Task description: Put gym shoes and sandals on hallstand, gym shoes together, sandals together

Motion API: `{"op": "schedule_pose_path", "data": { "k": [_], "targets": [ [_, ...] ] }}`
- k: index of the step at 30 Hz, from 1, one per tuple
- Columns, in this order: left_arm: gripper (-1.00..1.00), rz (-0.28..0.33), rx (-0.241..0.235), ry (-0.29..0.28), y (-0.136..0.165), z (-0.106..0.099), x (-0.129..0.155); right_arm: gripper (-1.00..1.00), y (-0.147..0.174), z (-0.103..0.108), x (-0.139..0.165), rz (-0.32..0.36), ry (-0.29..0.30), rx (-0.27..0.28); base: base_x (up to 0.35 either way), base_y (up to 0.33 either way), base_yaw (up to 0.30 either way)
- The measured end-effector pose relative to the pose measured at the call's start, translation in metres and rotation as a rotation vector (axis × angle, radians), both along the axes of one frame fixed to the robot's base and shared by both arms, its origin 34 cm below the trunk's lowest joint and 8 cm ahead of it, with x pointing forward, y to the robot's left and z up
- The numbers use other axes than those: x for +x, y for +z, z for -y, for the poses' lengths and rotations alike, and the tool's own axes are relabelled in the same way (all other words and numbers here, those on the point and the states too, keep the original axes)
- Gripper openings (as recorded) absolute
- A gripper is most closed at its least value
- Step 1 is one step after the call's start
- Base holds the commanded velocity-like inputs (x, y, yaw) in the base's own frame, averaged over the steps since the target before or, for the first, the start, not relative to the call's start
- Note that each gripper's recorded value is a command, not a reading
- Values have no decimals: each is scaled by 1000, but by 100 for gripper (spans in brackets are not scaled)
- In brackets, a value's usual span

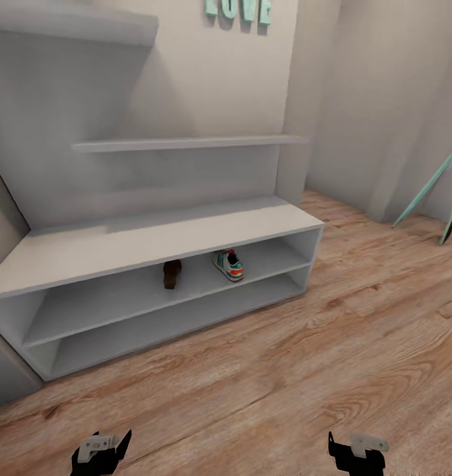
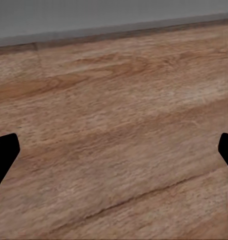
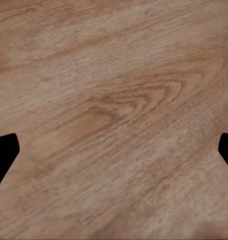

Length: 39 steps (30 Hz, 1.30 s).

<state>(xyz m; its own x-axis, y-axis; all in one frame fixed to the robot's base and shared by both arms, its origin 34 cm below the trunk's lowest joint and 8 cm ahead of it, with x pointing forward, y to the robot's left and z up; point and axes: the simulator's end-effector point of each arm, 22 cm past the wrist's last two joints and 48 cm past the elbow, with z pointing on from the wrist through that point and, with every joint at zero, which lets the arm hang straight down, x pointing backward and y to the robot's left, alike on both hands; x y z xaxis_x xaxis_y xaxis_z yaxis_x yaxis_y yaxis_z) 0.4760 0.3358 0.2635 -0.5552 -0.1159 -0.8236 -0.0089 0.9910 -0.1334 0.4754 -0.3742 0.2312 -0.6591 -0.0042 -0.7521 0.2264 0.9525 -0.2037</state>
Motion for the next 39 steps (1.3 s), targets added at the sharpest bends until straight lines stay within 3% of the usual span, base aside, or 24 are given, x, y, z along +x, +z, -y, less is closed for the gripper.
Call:
{"op": "schedule_pose_path", "data": {
  "k": [33, 39],
  "targets": [
    [100, 3, -1, 2, 73, 0, 19, 100, 73, -1, 19, 3, -2, 1, 0, 0, -269],
    [100, -2, 23, 35, 85, -9, 22, 100, 86, -1, 22, 3, -2, 1, 0, 0, -269]
  ]
}}
